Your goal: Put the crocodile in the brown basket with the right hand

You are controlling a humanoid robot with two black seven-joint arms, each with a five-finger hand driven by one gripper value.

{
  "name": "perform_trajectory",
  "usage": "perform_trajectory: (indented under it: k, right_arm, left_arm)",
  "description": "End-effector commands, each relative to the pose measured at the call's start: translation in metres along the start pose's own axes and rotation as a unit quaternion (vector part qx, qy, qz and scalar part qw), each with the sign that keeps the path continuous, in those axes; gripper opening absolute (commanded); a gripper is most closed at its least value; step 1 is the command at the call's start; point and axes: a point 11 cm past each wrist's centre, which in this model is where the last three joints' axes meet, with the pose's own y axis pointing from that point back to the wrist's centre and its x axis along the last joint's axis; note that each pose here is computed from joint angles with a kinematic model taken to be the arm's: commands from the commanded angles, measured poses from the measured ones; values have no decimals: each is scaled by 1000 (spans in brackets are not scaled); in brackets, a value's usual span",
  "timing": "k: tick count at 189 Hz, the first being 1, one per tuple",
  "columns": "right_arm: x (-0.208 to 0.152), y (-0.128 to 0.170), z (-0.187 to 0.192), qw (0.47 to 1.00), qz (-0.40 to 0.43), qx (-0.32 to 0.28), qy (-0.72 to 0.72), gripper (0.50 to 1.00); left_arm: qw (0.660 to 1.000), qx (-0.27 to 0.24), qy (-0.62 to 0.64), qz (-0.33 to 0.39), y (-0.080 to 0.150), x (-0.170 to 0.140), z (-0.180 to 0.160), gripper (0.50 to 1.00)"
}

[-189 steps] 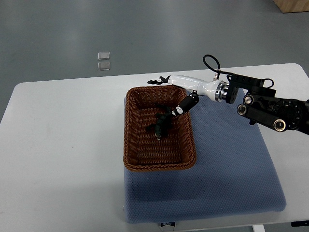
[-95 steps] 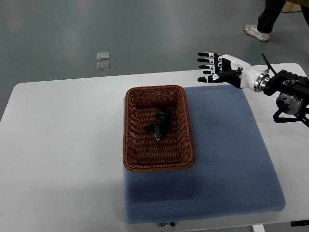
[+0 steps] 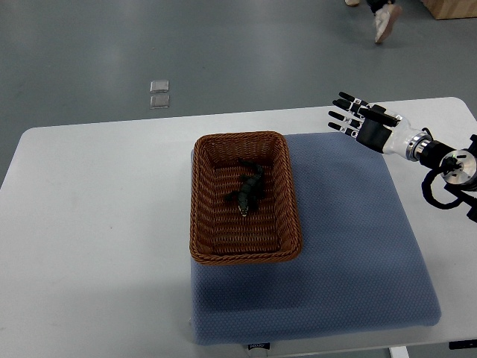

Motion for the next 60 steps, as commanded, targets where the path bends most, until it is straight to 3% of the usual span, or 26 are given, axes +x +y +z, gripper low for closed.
perform_trajectory:
  k: [1, 60]
  right_arm:
    - [0, 0, 4, 1000, -1, -4, 7, 930]
    - [0, 1, 8, 998, -6, -29, 62, 930]
  left_arm:
    - [1000, 0, 0, 0, 0, 0, 0, 1000]
    - [1000, 0, 0, 0, 0, 0, 0, 1000]
